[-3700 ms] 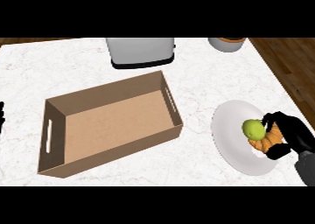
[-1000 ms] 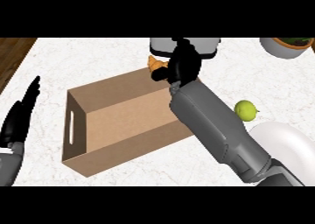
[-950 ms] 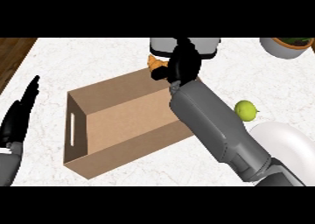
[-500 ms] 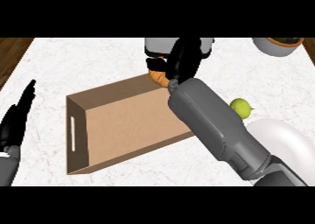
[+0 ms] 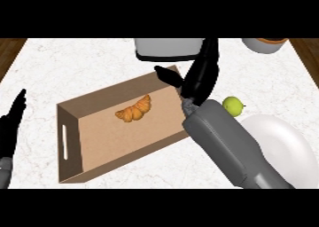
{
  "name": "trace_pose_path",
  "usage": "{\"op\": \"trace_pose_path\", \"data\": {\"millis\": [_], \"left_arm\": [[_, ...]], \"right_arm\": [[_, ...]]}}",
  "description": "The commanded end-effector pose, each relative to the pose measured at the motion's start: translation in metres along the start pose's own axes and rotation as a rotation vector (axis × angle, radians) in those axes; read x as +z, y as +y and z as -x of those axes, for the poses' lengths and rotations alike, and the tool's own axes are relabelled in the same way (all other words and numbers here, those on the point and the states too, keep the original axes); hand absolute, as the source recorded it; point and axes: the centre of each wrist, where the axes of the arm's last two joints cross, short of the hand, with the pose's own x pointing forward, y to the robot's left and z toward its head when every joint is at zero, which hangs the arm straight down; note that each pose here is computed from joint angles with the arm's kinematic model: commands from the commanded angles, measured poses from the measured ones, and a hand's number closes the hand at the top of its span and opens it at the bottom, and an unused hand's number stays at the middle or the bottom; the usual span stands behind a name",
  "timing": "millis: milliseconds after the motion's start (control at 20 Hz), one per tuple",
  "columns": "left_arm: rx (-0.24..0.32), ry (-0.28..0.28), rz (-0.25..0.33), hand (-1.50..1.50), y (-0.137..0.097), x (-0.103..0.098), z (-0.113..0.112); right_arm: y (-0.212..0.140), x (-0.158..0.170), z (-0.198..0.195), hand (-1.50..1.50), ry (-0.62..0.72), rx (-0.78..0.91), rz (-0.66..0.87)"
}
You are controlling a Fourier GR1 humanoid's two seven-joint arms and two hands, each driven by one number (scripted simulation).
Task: Pick the croissant from the plate and place it in the cardboard box
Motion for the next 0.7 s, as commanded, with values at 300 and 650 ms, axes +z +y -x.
{"op": "trace_pose_path", "data": {"millis": [300, 650], "left_arm": [[-0.01, 0.033, -0.039, 0.0, 0.017, 0.017, 0.022], [0.004, -0.003, -0.019, 0.0, 0.01, 0.007, 0.012]], "right_arm": [[-0.117, 0.042, 0.054, -1.5, 0.088, -0.011, 0.056], [-0.217, 0.082, 0.054, -1.5, 0.088, 0.042, -0.029]]}}
